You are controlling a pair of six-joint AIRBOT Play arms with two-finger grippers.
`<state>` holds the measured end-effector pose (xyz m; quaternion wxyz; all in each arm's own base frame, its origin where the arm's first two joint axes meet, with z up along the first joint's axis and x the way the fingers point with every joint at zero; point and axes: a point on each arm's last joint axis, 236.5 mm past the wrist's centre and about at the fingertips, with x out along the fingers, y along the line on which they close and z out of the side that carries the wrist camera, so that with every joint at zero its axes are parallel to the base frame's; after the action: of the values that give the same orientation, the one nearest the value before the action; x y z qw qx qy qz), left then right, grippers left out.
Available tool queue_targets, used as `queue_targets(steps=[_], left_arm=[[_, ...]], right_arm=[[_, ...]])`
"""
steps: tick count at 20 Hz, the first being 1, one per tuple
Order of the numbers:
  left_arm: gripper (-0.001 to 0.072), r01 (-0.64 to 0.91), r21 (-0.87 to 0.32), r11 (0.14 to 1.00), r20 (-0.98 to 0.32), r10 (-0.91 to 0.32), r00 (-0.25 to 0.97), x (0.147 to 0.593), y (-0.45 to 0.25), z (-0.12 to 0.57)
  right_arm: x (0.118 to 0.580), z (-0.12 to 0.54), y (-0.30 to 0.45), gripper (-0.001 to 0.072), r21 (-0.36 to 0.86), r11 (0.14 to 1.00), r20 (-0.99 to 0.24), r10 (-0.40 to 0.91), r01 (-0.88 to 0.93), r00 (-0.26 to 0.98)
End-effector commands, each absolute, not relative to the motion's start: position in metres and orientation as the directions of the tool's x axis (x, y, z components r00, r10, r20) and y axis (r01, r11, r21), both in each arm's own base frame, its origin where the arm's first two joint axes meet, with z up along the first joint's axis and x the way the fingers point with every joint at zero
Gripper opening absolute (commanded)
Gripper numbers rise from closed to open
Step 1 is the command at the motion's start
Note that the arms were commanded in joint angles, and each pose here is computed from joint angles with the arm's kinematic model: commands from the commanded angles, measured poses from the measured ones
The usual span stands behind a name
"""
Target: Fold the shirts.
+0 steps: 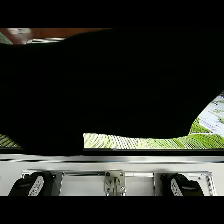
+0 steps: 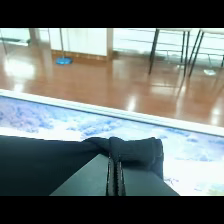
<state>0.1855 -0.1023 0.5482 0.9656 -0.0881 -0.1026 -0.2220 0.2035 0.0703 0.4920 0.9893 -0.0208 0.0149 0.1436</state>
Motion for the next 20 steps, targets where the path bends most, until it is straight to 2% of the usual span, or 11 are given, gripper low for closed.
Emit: queue_targets(steps=[1,4,7,10,13,16,18,20], left_arm=[[0.0042,0.413,-0.017,0.911,0.235,-0.397,0.887,0.152,-0.107,0.549],[0.0042,0.300,0.024,0.954,0.221,-0.297,0.929,0.128,-0.092,0.541],[0.0042,0.156,0.014,0.988,0.057,-0.156,0.986,0.129,-0.061,0.499],[0.0042,0.145,-0.007,0.989,-0.076,-0.145,0.986,0.147,-0.055,0.463],[0.0042,0.140,-0.060,0.988,-0.191,-0.149,0.970,0.181,-0.046,0.421],[0.0042,0.110,-0.142,0.984,-0.325,-0.152,0.933,0.231,-0.033,0.353],[0.0042,0.097,-0.237,0.967,-0.373,-0.183,0.909,0.270,-0.031,0.304],[0.0043,0.074,-0.382,0.921,-0.361,-0.222,0.906,0.314,-0.030,0.258]], right_arm=[[0.186,0.491,0.067,0.0065,-0.042,0.965,-0.042,0.257,-0.258,0.966],[0.175,0.479,0.053,0.0066,-0.058,0.979,-0.087,0.189,-0.194,0.978],[0.172,0.441,0.031,0.0065,-0.043,0.993,-0.249,0.098,-0.113,0.963],[0.184,0.400,0.026,0.0066,-0.020,0.993,-0.426,0.094,-0.113,0.900],[0.225,0.350,0.020,0.0066,0.034,0.994,-0.587,0.108,-0.108,0.803],[0.276,0.270,0.014,0.0065,0.101,0.991,-0.757,0.135,-0.090,0.639],[0.321,0.215,0.008,0.0066,0.138,0.989,-0.804,0.145,-0.057,0.577],[0.378,0.175,-0.002,0.0066,0.157,0.987,-0.789,0.135,-0.015,0.599]])
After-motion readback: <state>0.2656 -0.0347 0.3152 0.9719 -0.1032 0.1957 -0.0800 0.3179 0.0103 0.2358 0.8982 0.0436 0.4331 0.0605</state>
